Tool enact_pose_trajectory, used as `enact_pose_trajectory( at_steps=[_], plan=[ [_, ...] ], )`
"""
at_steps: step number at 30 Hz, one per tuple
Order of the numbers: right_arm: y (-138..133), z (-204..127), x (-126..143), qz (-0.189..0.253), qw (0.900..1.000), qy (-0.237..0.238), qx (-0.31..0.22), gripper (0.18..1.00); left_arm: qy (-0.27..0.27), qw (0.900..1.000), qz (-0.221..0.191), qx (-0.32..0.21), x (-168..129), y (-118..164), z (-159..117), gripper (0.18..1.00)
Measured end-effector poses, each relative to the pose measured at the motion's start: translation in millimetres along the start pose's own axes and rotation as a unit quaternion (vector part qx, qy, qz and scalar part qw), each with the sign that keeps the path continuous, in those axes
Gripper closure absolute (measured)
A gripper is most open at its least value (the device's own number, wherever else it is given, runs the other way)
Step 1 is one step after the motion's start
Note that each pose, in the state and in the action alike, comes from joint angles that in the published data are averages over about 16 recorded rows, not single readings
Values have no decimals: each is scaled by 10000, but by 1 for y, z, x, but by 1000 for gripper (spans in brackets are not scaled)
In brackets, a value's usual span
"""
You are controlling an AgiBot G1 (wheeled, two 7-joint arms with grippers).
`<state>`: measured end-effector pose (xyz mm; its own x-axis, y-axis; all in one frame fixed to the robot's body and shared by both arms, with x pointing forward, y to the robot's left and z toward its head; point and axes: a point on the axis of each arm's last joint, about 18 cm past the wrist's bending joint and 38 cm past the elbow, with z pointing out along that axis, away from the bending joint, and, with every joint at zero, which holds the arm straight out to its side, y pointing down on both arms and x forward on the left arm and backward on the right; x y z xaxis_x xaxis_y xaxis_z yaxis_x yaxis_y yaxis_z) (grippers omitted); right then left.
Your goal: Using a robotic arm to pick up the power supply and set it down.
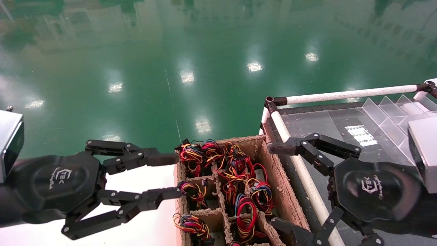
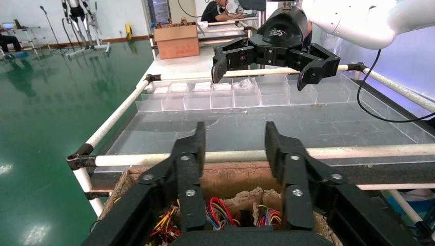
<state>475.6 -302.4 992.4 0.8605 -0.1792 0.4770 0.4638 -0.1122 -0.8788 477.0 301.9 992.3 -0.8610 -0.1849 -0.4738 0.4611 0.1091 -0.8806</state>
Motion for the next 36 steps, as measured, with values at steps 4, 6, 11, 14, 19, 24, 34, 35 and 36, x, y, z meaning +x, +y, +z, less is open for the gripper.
enact_pose_trajectory(
  at_steps=[4, 6, 11, 14, 19, 24, 34, 35, 36],
  plan=[
    [0, 0, 0, 0, 10000, 0, 0, 178, 0, 10000, 0, 0, 0, 0, 0, 694],
    [0, 0, 0, 0, 10000, 0, 0, 178, 0, 10000, 0, 0, 0, 0, 0, 737],
    [0, 0, 0, 0, 10000, 1, 0, 178, 0, 10000, 0, 0, 0, 0, 0, 841],
    [0, 0, 1, 6, 10000, 18, -3, 178, 0, 10000, 0, 0, 0, 0, 0, 880],
    [2, -3, 4, 28, 9999, 98, -20, 178, 0, 10000, 0, 0, 0, 0, 0, 938],
    [8, -7, 10, 57, 9996, 251, -127, 178, 0, 10000, 0, 0, 0, 0, 0, 967],
    [40, -7, 32, 97, 9947, 476, -904, 178, 0, 10000, 0, 0, 0, 0, 0, 935],
    [44, -6, 35, 89, 9936, 470, -1022, 178, 0, 10000, 0, 0, 0, 0, 0, 927],
    [48, -4, 37, 79, 9924, 462, -1140, 178, 0, 10000, 0, 0, 0, 0, 0, 919]
  ],
)
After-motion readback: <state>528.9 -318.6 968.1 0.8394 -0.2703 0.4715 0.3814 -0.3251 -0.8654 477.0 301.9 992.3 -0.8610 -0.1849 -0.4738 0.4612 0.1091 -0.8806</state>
